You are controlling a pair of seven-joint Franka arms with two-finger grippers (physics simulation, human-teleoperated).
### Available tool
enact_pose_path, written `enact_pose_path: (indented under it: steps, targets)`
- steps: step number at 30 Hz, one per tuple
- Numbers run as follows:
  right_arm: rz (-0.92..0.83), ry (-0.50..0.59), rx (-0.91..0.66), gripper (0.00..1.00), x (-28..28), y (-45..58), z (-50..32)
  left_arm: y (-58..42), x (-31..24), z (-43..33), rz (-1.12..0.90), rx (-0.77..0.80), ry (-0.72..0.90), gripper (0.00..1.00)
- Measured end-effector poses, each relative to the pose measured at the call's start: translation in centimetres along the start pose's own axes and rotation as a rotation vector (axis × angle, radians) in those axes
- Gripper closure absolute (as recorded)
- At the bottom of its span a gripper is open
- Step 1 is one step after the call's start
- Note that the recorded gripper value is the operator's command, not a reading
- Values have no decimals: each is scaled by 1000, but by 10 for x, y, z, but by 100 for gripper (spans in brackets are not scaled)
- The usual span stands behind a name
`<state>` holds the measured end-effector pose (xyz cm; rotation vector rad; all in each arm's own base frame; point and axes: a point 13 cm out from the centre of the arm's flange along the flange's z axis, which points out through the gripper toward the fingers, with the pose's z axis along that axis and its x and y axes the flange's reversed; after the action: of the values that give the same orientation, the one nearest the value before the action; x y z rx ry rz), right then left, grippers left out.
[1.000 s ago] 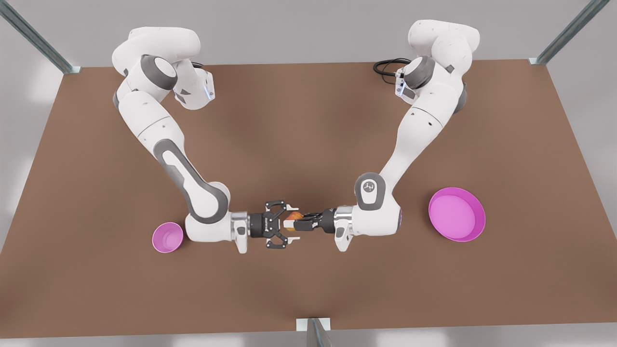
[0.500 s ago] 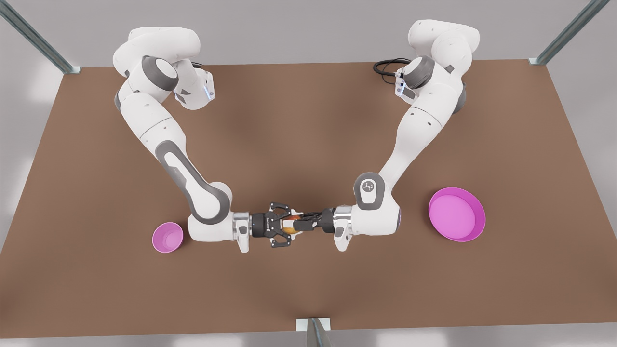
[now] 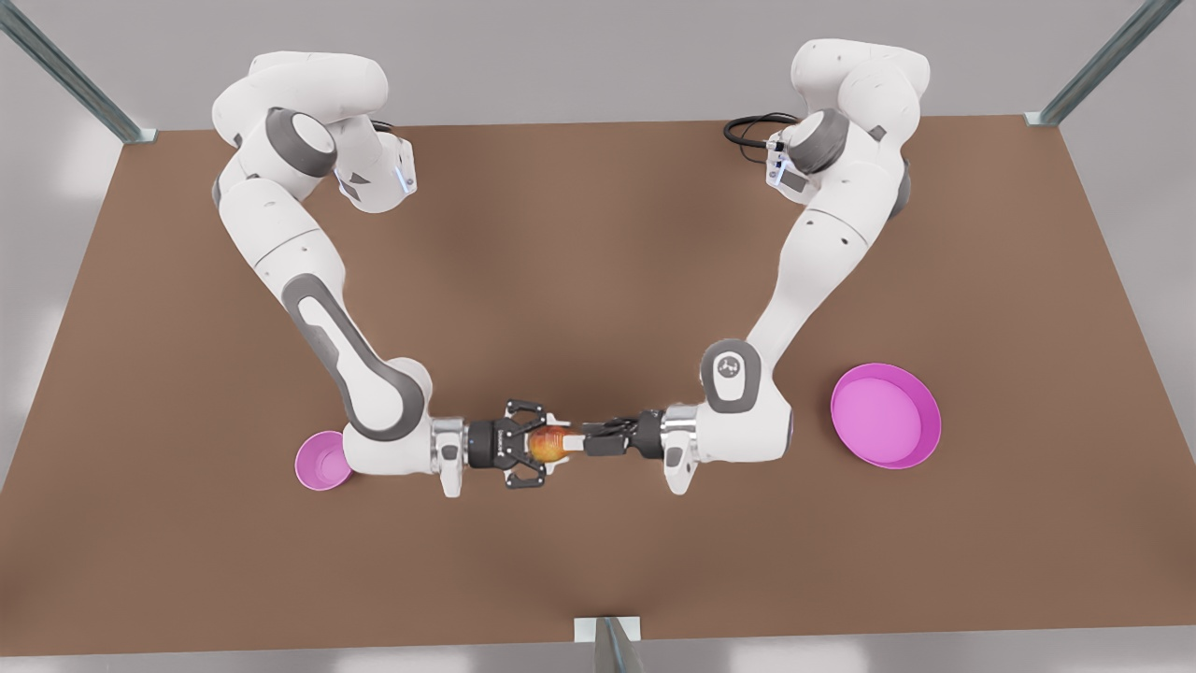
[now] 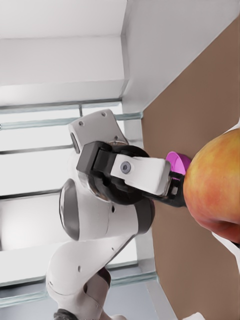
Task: Use the left arm to pick up the apple from the plate, transfer it to the gripper of the right arm, and then use the right arm to place it into the bowl
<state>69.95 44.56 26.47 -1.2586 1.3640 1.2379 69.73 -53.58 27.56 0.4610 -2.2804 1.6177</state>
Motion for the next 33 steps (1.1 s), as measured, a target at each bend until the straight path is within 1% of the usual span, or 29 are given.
enact_pose_path:
  steps: [1, 3, 4, 5, 6, 9, 11, 13, 14, 15, 17, 19, 21, 27, 33]
  targets:
    - [-4, 1, 7, 45, 0, -5, -12, 0, -14, -25, -12, 10, -9, 0]
    - [-27, 52, 15, 45, 13, -15, -59, 0, -42, -87, -25, 24, -30, 0]
    - [-56, 111, 12, 45, 28, -20, -90, 0, -55, -131, -14, 13, -50, 0]
    - [-97, 202, -2, 45, 45, -24, -126, 0, -63, -181, 22, -34, -75, 0]
    - [-143, 311, -31, 45, 62, -23, -159, -1, -59, -226, 92, -141, -102, 0]
    - [-270, 663, -162, 45, 98, -12, -246, 21, -24, -318, 261, -612, -152, 0]
    - [-329, 900, -252, 45, 112, -5, -304, 41, 4, -360, 287, -885, -156, 0]
    - [-371, 1111, -340, 45, 116, 4, -348, 90, 68, -380, 257, -1261, -157, 0]
    - [-372, 1207, -383, 45, 122, 13, -369, 98, 85, -394, 245, -1328, -168, 0]
    - [-359, 1297, -422, 45, 132, 28, -392, 99, 91, -409, 233, -1348, -181, 0]
    - [-328, 1418, -463, 45, 154, 49, -431, 81, 94, -428, 244, -1337, -215, 0]
    - [-332, 1469, -480, 45, 171, 57, -442, 63, 96, -435, 263, -1318, -229, 0]
    - [-354, 1484, -475, 45, 186, 53, -443, 61, 99, -437, 267, -1317, -214, 0]
    - [-408, 1480, -424, 45, 219, 31, -443, 66, 103, -444, 265, -1320, -172, 0]
    - [-452, 1475, -382, 45, 227, 17, -436, 67, 105, -442, 282, -1326, -143, 0]
